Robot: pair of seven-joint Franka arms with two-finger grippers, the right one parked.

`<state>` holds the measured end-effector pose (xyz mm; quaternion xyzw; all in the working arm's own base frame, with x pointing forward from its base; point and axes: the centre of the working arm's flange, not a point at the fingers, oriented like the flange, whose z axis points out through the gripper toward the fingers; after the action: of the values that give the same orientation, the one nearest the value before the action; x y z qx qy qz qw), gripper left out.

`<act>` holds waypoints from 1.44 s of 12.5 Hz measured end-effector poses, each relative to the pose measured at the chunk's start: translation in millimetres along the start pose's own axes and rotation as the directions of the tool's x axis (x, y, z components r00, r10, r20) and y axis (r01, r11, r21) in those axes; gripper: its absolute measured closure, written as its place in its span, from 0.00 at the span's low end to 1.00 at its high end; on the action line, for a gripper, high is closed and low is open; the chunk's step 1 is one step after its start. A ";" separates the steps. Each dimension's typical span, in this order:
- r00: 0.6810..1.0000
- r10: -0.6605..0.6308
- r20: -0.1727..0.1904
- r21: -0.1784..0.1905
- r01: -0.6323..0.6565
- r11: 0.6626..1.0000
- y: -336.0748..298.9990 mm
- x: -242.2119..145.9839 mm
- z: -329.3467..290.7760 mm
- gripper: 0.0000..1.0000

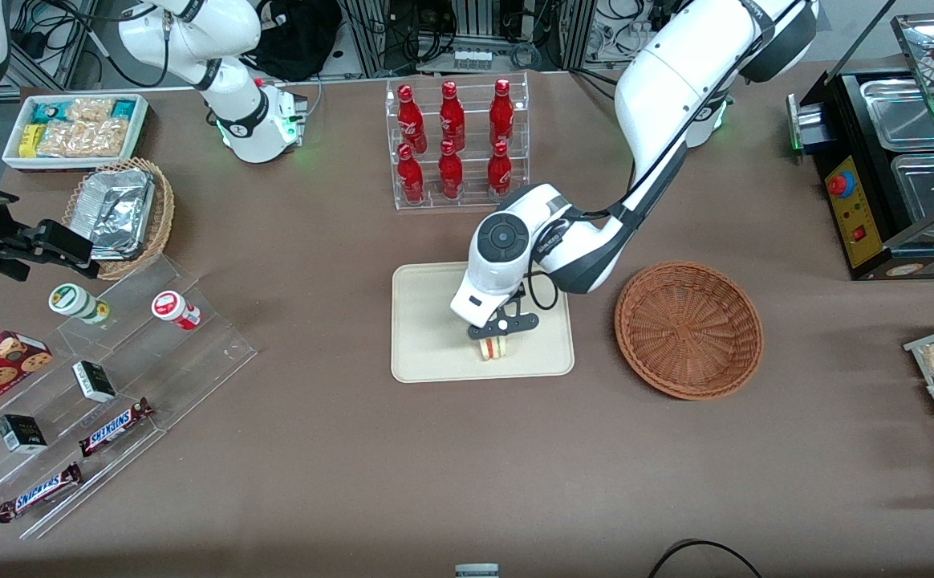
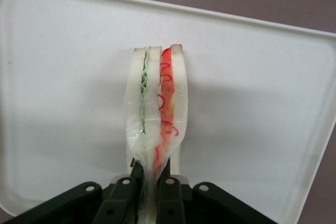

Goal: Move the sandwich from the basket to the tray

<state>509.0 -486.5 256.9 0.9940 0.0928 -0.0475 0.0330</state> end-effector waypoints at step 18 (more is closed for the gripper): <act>1.000 0.017 -0.007 -0.048 -0.018 0.999 9.9 1.4 -70.6 0.00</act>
<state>518.5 -490.7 327.4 0.9939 0.0853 -0.0417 0.0568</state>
